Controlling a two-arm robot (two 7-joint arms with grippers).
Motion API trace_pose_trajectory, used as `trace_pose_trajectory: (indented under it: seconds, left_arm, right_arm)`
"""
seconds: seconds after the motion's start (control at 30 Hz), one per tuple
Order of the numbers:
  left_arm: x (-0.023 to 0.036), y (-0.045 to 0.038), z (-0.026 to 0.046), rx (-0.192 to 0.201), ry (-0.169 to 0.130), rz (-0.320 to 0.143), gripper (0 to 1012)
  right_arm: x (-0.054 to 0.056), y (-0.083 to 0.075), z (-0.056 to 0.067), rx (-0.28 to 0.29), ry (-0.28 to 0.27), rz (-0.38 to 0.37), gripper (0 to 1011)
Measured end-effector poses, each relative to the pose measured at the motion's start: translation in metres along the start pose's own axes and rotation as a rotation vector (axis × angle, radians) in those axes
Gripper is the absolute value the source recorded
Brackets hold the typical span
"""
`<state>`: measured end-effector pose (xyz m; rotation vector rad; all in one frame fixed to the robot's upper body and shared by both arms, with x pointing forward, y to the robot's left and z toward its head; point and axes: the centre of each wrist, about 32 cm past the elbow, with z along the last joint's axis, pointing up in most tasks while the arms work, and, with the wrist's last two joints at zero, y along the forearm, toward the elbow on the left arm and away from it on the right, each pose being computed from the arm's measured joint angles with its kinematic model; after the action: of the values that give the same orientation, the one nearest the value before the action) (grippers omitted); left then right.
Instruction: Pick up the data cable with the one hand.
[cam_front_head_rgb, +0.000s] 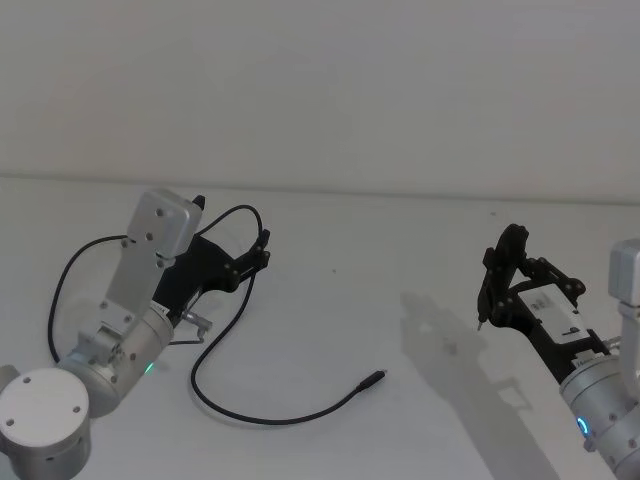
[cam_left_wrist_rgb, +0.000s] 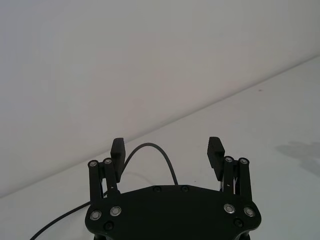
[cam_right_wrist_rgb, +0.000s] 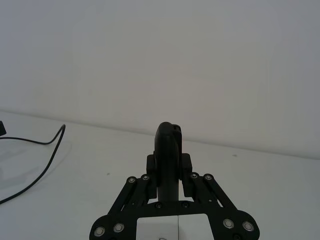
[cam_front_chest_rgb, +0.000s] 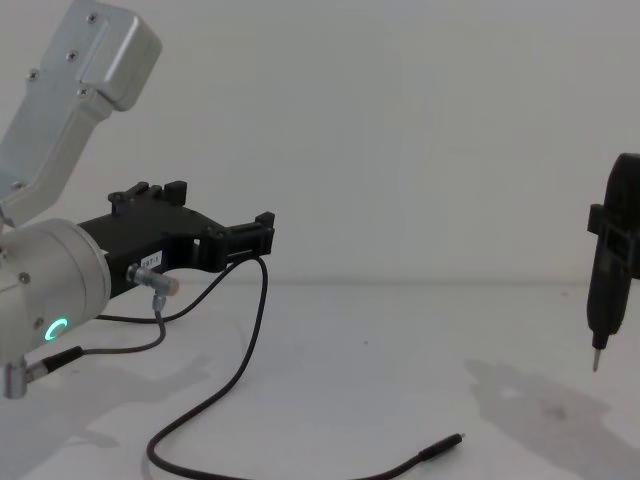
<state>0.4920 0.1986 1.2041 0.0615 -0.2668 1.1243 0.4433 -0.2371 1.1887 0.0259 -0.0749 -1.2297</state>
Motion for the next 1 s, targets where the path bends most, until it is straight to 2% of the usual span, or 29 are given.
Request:
trace_pose_trajectory:
  seconds: [0.8,1.0]
  left_arm:
    - [-0.0002,-0.0001,0.0004,-0.001,0.0,-0.001,1001]
    - [-0.0008,-0.0002,0.0024,-0.003,-0.002,-0.015,1001]
  right_arm:
    - [0.0,0.0,0.0,0.0,0.0,0.0,268]
    - [0.0,0.0,0.0,0.0,0.0,0.0,268]
